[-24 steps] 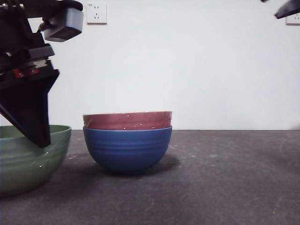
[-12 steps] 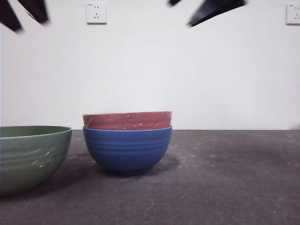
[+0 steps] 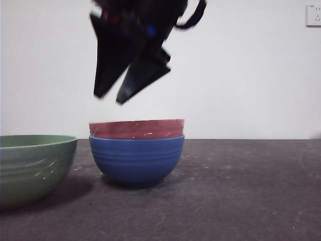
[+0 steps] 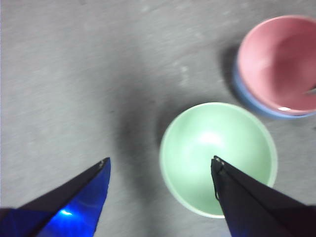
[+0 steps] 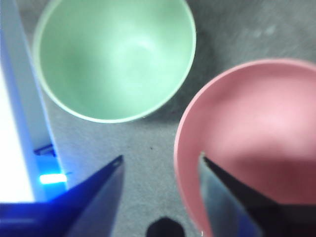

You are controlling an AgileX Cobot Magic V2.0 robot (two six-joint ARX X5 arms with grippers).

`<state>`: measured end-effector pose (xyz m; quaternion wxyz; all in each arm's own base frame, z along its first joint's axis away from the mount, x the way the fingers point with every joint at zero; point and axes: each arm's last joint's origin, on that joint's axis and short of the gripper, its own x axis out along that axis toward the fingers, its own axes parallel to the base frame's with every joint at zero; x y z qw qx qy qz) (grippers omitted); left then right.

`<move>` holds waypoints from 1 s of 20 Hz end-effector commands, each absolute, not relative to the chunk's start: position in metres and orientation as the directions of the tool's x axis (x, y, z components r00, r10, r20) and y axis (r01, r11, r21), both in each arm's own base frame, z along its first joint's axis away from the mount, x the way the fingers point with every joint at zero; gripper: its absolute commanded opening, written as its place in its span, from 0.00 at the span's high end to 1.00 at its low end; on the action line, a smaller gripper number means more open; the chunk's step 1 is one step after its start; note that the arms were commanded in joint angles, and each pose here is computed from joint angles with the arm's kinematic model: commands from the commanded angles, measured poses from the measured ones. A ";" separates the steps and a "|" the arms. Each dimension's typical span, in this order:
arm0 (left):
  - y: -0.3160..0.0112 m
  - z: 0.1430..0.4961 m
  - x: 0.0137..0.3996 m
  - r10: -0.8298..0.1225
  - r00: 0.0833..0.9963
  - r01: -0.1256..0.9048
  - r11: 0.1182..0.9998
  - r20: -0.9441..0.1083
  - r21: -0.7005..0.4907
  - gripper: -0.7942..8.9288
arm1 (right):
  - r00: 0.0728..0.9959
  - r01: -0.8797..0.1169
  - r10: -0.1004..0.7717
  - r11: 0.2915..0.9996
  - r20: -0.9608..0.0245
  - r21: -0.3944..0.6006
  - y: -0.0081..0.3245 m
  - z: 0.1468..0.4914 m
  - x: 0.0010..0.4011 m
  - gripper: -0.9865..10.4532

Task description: Pick up the green bowl on the top,put the green bowl on the left,pick up the red bowl in the middle,put the red bowl on the right

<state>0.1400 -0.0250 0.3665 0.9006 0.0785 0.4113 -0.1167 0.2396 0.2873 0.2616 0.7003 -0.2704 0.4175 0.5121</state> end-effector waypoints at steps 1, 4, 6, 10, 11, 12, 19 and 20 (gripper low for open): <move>-0.024 0.366 0.140 -0.160 0.636 0.291 0.956 -0.755 0.042 0.57 | 0.098 -0.944 0.456 0.324 -0.885 0.062 0.293 0.242 0.245 0.72; -0.024 0.366 0.140 -0.160 0.636 0.291 0.956 -0.755 0.042 0.57 | 0.079 -0.946 0.434 0.317 -0.898 0.070 0.297 0.230 0.248 0.72; -0.025 0.366 0.140 -0.160 0.636 0.291 0.956 -0.755 0.042 0.57 | 0.078 -0.946 0.434 0.317 -0.898 0.071 0.297 0.230 0.248 0.73; -0.025 0.366 0.140 -0.160 0.636 0.291 0.956 -0.755 0.042 0.57 | 0.079 -0.947 0.433 0.314 -0.898 0.067 0.296 0.230 0.249 0.81; -0.025 0.366 0.140 -0.160 0.636 0.291 0.956 -0.755 0.043 0.57 | 0.081 -0.946 0.432 0.316 -0.898 0.066 0.295 0.230 0.249 0.81; -0.025 0.366 0.140 -0.160 0.636 0.291 0.956 -0.755 0.043 0.57 | 0.081 -0.946 0.431 0.317 -0.899 0.066 0.295 0.230 0.250 0.83; -0.025 0.367 0.141 -0.161 0.642 0.291 0.956 -0.750 0.043 0.57 | 0.099 -0.949 0.422 0.311 -0.901 0.042 0.297 0.230 0.248 0.92; -0.025 0.367 0.141 -0.162 0.645 0.291 0.956 -0.747 0.044 0.57 | 0.103 -0.950 0.428 0.310 -0.898 0.039 0.296 0.234 0.247 0.92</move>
